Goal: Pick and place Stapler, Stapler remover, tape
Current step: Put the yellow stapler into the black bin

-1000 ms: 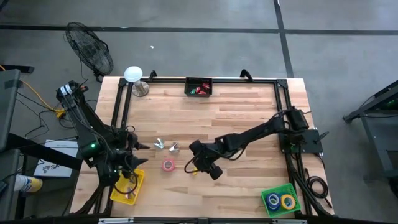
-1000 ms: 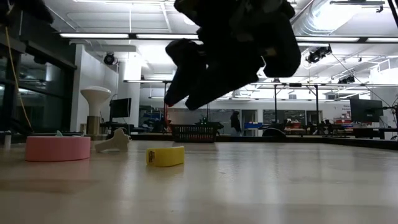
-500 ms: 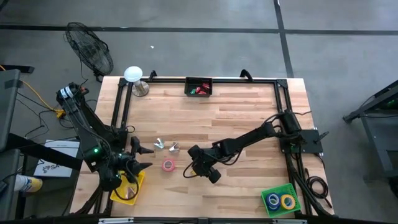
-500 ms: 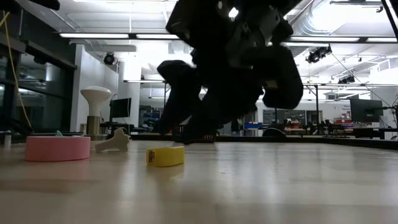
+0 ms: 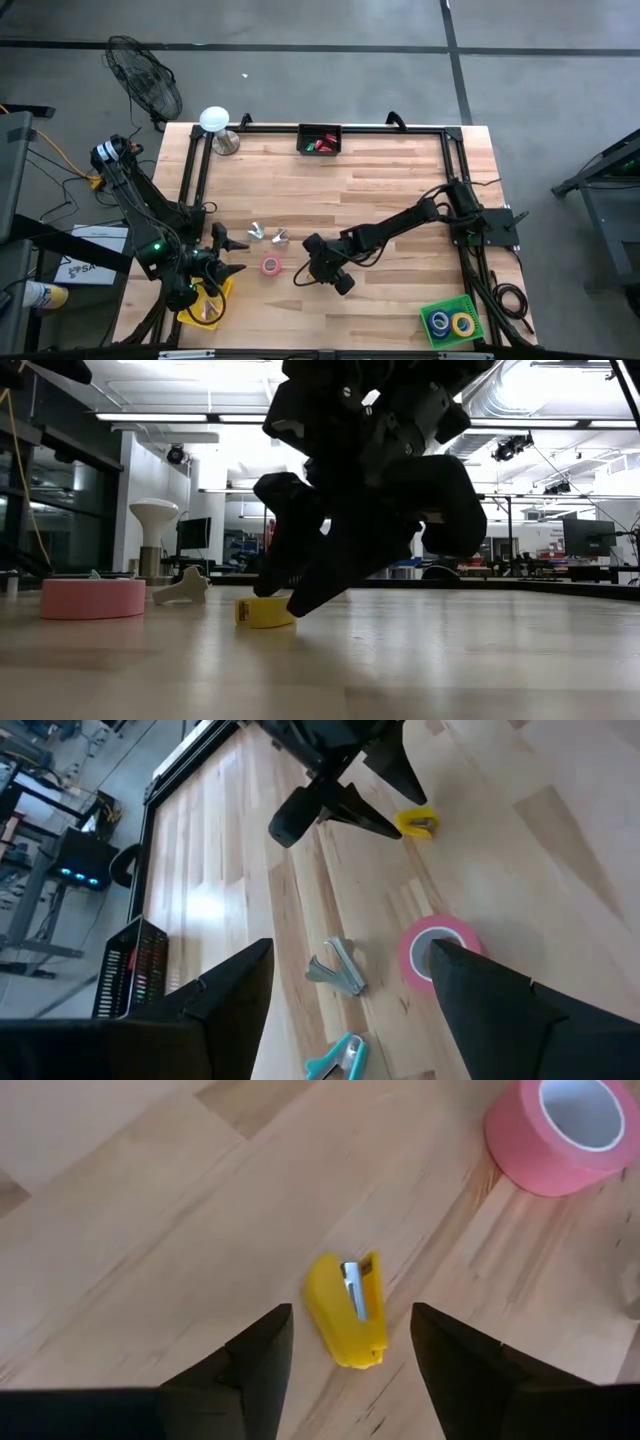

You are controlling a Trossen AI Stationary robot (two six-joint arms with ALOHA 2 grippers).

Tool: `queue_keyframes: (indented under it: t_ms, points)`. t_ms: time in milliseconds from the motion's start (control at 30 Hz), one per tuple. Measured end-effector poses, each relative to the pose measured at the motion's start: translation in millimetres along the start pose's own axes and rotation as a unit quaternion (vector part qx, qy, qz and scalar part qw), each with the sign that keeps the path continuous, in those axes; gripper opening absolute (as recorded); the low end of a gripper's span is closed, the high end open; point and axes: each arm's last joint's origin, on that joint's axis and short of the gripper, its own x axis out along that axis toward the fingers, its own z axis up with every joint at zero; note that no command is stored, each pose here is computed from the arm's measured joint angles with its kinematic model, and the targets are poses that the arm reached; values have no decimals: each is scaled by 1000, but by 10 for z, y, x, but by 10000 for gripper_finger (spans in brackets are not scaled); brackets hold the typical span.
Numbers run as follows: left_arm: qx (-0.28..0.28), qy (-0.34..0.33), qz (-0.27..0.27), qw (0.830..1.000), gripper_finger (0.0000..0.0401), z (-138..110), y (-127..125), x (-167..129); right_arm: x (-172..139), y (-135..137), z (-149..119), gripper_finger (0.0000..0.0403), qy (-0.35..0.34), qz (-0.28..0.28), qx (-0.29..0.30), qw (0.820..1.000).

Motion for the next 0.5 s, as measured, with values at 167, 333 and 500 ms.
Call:
queue_keyframes:
  t_ms: [167,333,500]
  points:
    - [0,0,0,1000,261,0,0,0,1,3,-7,165,3,1,0,1000]
    - [1,1,1,1000,261,-2,1,1,1,4,-10,142,5,2,0,1000]
    - [4,2,1,1000,261,-6,3,0,43,7,-32,130,8,3,1,1000]
